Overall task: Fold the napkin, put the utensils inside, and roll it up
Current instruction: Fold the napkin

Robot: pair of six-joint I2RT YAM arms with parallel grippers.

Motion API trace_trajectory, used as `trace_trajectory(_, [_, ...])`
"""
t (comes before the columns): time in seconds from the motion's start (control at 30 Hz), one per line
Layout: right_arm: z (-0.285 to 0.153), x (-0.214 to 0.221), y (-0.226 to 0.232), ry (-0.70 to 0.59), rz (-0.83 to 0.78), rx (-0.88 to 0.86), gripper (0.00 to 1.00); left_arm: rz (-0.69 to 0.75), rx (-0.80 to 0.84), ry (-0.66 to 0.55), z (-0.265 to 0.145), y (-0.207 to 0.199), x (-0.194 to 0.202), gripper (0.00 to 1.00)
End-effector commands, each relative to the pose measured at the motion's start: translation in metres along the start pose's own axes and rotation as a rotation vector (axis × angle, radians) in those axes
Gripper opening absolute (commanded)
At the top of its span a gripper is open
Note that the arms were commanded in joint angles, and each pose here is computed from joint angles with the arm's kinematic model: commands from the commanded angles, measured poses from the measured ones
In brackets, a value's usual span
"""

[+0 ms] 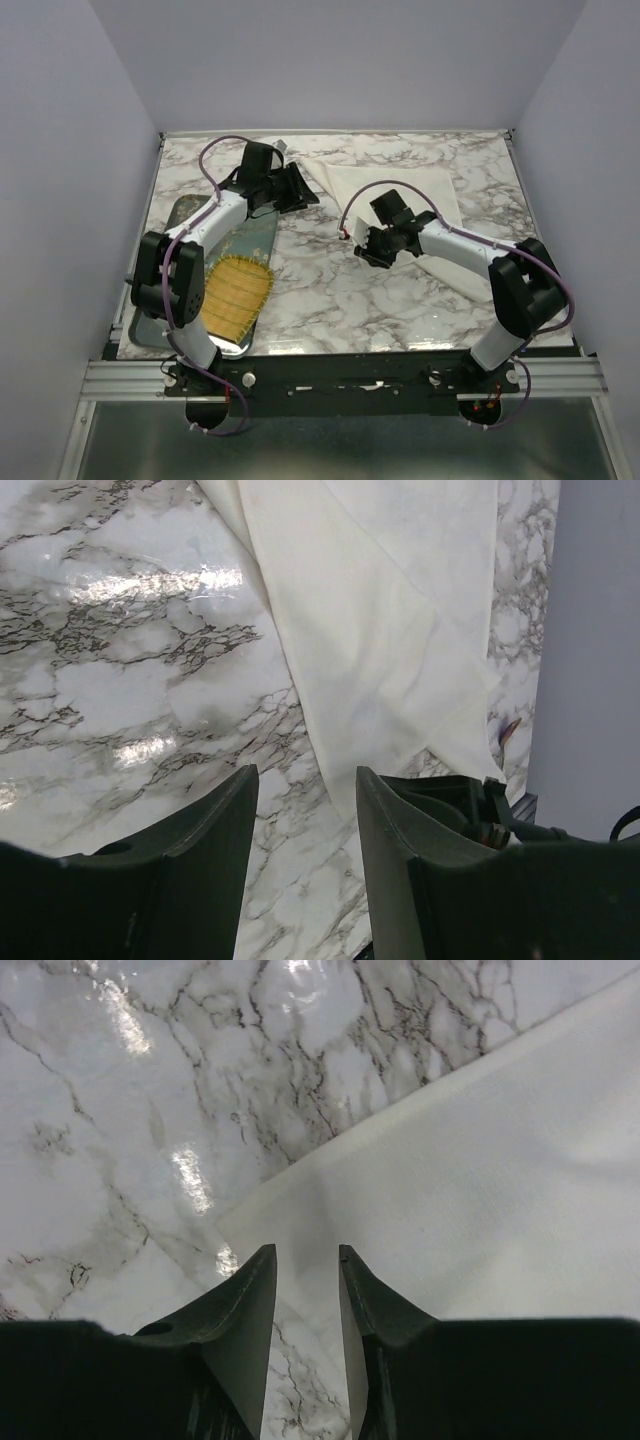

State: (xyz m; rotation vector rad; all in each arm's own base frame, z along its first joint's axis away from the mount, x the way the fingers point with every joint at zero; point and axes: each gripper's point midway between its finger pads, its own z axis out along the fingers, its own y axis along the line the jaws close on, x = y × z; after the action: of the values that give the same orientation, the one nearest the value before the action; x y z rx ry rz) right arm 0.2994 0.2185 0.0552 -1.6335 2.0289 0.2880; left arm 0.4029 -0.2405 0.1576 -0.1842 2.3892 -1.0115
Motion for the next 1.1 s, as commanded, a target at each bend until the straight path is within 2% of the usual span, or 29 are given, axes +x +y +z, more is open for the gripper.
trace_trajectory(0.0, [0.011,-0.004,0.024,-0.014,-0.101,-0.127,0.42,-0.005,0.044,-0.044,-0.016,-0.006,-0.011,0.53])
trace_trajectory(0.5, [0.022,0.014,0.041,0.072,-0.113,-0.178,0.5,-0.019,0.062,-0.064,-0.023,-0.003,-0.017,0.53])
trace_trajectory(0.77, [0.039,0.026,0.036,0.123,-0.128,-0.181,0.49,-0.019,0.066,-0.067,-0.025,-0.004,-0.018,0.53])
trace_trajectory(0.87, [0.047,0.031,0.033,0.147,-0.126,-0.177,0.43,-0.021,0.065,-0.066,-0.025,-0.003,-0.018,0.53])
trace_trajectory(1.07, [0.043,0.033,0.027,0.168,-0.098,-0.134,0.18,-0.02,0.063,-0.065,-0.025,-0.001,-0.018,0.53])
